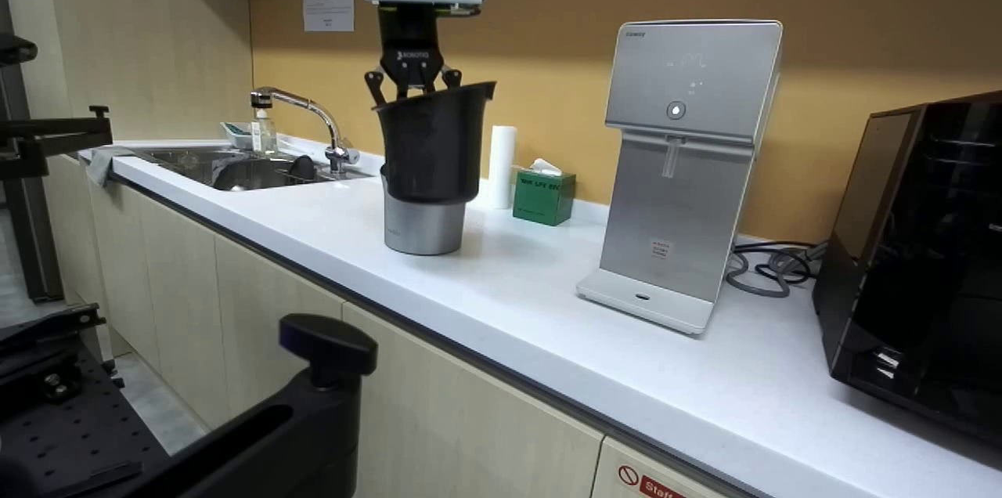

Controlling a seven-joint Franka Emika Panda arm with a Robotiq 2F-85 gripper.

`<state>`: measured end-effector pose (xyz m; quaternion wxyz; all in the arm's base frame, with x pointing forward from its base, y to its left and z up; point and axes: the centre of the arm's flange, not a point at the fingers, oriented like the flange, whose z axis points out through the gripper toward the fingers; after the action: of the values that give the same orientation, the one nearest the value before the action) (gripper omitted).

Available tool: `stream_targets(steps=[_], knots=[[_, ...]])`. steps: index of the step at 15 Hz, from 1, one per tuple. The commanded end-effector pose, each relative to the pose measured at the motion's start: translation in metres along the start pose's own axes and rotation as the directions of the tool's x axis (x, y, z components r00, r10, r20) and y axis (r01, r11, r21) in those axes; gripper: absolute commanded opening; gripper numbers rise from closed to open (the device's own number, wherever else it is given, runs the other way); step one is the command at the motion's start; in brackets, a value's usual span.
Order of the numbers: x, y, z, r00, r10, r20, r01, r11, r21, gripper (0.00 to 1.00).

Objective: Put the inner bucket of the trash can inside the outer trash bucket

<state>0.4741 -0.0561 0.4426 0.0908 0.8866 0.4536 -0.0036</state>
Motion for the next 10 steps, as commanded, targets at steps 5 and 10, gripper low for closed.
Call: stream_targets(steps=[5, 10], knots=[[0.044, -0.016, -0.083, 0.945, -0.322, -0.058, 0.323, 0.946, 0.018, 0.03], [0.056, -0.032, -0.073, 0.912, -0.397, -0.103, 0.402, 0.915, 0.033, 0.10]])
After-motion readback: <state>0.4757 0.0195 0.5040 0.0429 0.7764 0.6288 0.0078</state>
